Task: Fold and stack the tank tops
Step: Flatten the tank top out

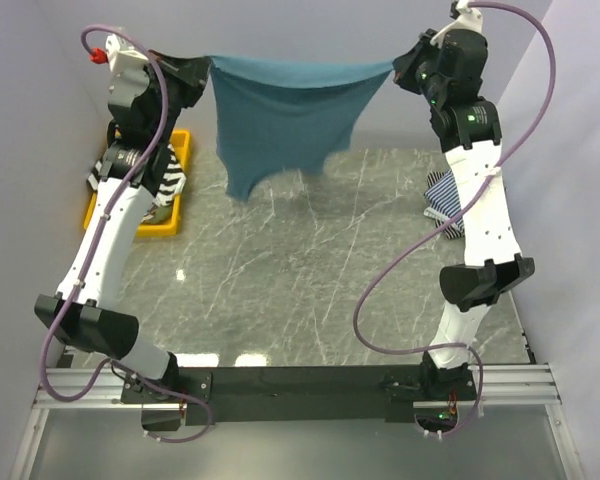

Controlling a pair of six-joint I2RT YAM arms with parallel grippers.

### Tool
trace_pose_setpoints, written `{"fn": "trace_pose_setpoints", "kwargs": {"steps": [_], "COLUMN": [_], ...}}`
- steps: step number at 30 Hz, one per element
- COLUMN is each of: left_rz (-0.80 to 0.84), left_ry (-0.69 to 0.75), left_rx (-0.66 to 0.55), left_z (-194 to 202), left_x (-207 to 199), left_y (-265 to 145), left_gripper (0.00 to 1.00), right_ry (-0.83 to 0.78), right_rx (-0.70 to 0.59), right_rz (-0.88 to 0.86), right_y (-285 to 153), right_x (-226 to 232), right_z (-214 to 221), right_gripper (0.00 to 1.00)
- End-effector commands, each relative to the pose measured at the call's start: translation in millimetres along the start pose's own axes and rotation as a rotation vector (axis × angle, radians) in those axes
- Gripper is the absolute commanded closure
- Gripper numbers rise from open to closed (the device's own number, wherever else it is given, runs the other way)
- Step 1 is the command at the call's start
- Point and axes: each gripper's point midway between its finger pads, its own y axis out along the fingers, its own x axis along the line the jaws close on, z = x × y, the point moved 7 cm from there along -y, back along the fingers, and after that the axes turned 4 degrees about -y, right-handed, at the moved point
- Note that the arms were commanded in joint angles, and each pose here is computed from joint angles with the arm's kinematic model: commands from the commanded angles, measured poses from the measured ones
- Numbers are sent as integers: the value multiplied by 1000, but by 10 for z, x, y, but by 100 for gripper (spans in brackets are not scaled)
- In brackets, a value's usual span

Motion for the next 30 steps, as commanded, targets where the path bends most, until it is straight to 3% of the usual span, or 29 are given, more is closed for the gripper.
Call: {"fn": "trace_pose_setpoints", "kwargs": {"steps": [1, 2, 4, 6, 8, 9, 10, 12, 13, 14, 16, 21, 30], "left_rz": [129, 126, 41, -55, -79, -168, -178, -282, -306, -364, -420, -571, -697], "left_ry": [7, 2, -37, -89, -126, -158, -176, -222, -228, -235, -235, -274, -307], "left_rx": [-4, -13, 41, 98, 121, 178, 210, 297, 331, 382, 431, 566, 621], "left_z": [-193, -224, 21, 289, 431, 697, 818, 1182, 1308, 1527, 1731, 2198, 2268], "left_x": [-342, -347, 36, 447, 646, 1033, 1169, 1627, 1758, 1987, 2197, 2630, 2735], "left_y": [-304, -440, -504, -679, -859, -964, -1034, -1295, -1393, -1589, -1796, -2482, -3050], "left_gripper": [99, 99, 99, 99, 100, 99, 100, 99, 99, 100, 99, 99, 99], "right_ry": [39, 43, 64, 83, 93, 104, 111, 121, 121, 121, 117, 117, 128], "right_rx": [-173, -105, -63, 45, 208, 263, 382, 461, 569, 605, 697, 807, 888], "right_rz": [-77, -52, -61, -32, 10, 28, 81, 132, 189, 219, 276, 350, 391], "right_y": [-442, -336, -406, -397, -352, -404, -429, -539, -670, -745, -982, -1400, -1903], "right_x": [104, 18, -4, -133, -321, -376, -552, -715, -900, -986, -1183, -1388, -1492], "right_z": [-515, -262, -115, 304, 911, 1100, 1573, 1981, 2459, 2652, 3130, 3637, 3926], "right_gripper": [100, 100, 100, 100, 100, 100, 100, 100, 100, 100, 100, 100, 97]}}
